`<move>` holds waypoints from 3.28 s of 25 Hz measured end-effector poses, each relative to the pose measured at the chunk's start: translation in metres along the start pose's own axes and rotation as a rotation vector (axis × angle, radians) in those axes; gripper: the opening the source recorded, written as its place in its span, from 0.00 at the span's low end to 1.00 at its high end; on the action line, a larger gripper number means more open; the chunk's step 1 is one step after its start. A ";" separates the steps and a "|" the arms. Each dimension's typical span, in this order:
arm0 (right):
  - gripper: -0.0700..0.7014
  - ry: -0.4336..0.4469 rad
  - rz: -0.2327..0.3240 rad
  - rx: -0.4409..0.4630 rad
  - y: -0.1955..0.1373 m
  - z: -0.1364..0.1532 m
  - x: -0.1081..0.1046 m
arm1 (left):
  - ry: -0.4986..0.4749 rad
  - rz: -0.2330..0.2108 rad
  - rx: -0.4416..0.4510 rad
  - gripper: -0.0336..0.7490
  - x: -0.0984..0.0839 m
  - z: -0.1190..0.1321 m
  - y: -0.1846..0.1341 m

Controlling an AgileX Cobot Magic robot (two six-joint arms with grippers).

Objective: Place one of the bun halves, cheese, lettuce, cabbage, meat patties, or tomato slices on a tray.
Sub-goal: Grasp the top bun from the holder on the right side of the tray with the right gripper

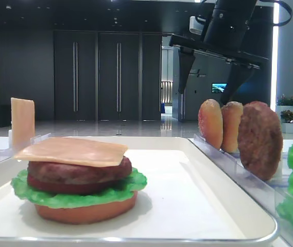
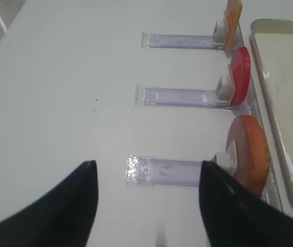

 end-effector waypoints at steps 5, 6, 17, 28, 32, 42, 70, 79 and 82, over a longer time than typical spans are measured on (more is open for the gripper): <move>0.81 0.017 0.006 0.005 -0.001 0.000 0.002 | 0.000 0.000 0.000 0.64 0.000 0.000 0.000; 0.81 0.017 0.005 0.005 -0.001 0.000 0.002 | 0.000 0.000 0.000 0.64 0.000 0.000 0.000; 0.81 0.007 0.004 0.027 -0.003 0.009 0.000 | 0.000 0.000 0.000 0.64 0.000 0.000 0.000; 0.78 -0.013 -0.008 0.030 -0.003 0.016 -0.004 | 0.000 0.000 0.000 0.64 0.000 0.000 0.000; 0.75 -0.029 -0.021 0.020 -0.001 0.016 -0.006 | 0.000 0.000 0.000 0.64 0.000 0.000 0.000; 0.73 -0.054 -0.047 -0.004 0.001 0.016 -0.008 | 0.000 0.000 0.000 0.64 0.000 0.000 0.000; 0.73 -0.089 -0.080 -0.019 0.003 0.016 -0.010 | 0.000 -0.002 0.000 0.64 0.000 0.000 0.000; 0.73 -0.091 -0.082 -0.019 0.003 0.016 -0.011 | 0.000 -0.003 0.000 0.64 0.000 0.000 0.000; 0.73 -0.091 -0.082 -0.019 0.003 0.016 -0.011 | 0.000 -0.003 0.000 0.64 0.000 0.000 0.000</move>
Point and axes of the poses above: a point on each arm's last joint axis where the gripper is mounted, z pointing out along that axis toward the gripper, x along the wrist's bending axis when the last joint is at zero, y = z × x, the point moved 5 cm from there along z, pointing out along that axis toward the gripper, and after that the axes turned 7 degrees about z, right-handed, at the moved point
